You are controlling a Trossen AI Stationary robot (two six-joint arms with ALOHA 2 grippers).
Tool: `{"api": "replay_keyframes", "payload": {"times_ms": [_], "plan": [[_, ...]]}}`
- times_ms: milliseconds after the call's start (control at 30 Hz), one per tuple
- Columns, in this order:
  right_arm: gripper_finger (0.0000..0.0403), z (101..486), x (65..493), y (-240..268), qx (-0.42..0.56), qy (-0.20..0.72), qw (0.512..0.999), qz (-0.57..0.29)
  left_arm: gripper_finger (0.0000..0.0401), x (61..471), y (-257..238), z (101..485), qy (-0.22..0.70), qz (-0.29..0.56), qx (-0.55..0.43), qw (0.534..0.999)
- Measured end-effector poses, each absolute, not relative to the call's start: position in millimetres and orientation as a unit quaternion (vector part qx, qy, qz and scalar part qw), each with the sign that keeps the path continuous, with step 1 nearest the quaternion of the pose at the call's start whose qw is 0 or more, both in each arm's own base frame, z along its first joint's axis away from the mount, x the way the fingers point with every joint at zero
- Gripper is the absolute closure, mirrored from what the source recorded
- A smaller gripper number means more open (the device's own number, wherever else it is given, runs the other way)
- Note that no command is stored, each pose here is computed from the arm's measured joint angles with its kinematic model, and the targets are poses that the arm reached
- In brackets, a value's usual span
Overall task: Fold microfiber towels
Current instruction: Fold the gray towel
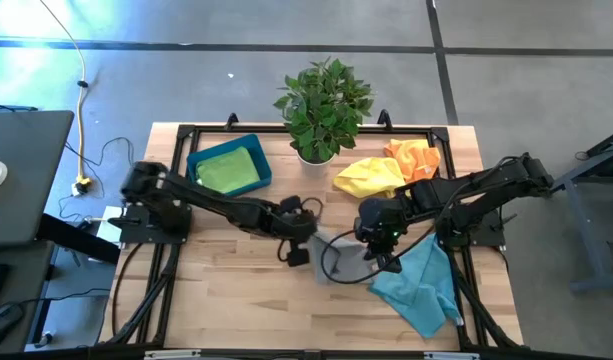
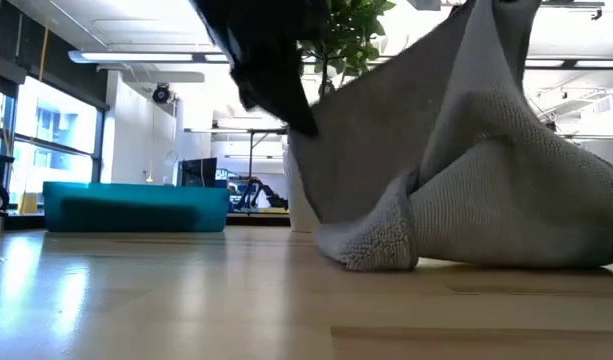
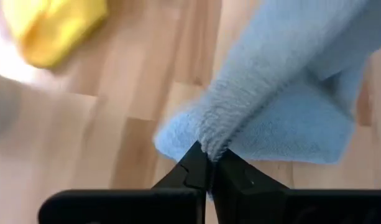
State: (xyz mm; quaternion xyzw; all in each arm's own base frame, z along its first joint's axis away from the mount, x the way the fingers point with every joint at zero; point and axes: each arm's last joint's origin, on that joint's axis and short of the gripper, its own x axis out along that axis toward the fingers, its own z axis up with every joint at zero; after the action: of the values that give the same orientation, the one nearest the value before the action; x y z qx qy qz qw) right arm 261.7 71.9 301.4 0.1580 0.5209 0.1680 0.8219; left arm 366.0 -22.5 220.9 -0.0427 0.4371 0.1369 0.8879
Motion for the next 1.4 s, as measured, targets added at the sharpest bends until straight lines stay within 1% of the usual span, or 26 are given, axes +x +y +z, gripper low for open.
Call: {"api": "replay_keyframes", "payload": {"times_ms": [167, 333, 400, 500, 567, 667, 733, 833, 967, 1033, 1067, 1200, 1300, 1400], "plan": [[0.0403, 301, 259, 67, 0.118, 0.534, 0.827, 0.127, 0.0400, 336, -18, 260, 0.428, 0.170, -0.024, 0.887], [0.0403, 320, 256, 62, 0.072, 0.532, 0.841, 0.068, 0.0401, 312, -14, 287, 0.415, 0.199, -0.009, 0.888], [0.0403, 329, 254, 60, 0.058, 0.529, 0.845, 0.049, 0.0401, 309, -13, 295, 0.400, 0.198, -0.002, 0.895], [0.0403, 340, 253, 58, 0.033, 0.531, 0.847, 0.009, 0.0401, 302, -12, 303, 0.404, 0.197, 0.014, 0.893], [0.0403, 346, 252, 56, 0.012, 0.550, 0.835, -0.017, 0.0401, 300, -14, 315, 0.406, 0.197, 0.028, 0.892], [0.0403, 355, 254, 55, -0.017, 0.565, 0.825, -0.022, 0.0401, 300, -17, 339, 0.390, 0.173, 0.046, 0.903], [0.0403, 362, 258, 57, -0.035, 0.567, 0.823, -0.002, 0.0401, 300, -18, 353, 0.379, 0.153, 0.049, 0.911], [0.0403, 372, 263, 57, -0.061, 0.572, 0.818, 0.003, 0.0401, 299, -18, 377, 0.353, 0.148, 0.057, 0.922], [0.0403, 390, 269, 54, -0.113, 0.557, 0.820, -0.070, 0.0401, 291, -16, 394, 0.353, 0.209, 0.103, 0.906], [0.0403, 398, 270, 52, -0.119, 0.553, 0.819, -0.092, 0.0401, 286, -14, 399, 0.360, 0.227, 0.108, 0.898], [0.0403, 403, 271, 53, -0.109, 0.553, 0.822, -0.082, 0.0401, 285, -14, 400, 0.364, 0.223, 0.099, 0.899], [0.0403, 408, 280, 59, -0.047, 0.566, 0.823, 0.006, 0.0401, 282, -22, 396, 0.392, 0.152, 0.040, 0.906], [0.0403, 406, 282, 60, -0.043, 0.571, 0.820, 0.013, 0.0401, 280, -26, 393, 0.411, 0.146, 0.034, 0.899], [0.0403, 395, 287, 57, -0.042, 0.591, 0.806, 0.001, 0.0401, 280, -28, 385, 0.440, 0.158, 0.037, 0.883]]}}
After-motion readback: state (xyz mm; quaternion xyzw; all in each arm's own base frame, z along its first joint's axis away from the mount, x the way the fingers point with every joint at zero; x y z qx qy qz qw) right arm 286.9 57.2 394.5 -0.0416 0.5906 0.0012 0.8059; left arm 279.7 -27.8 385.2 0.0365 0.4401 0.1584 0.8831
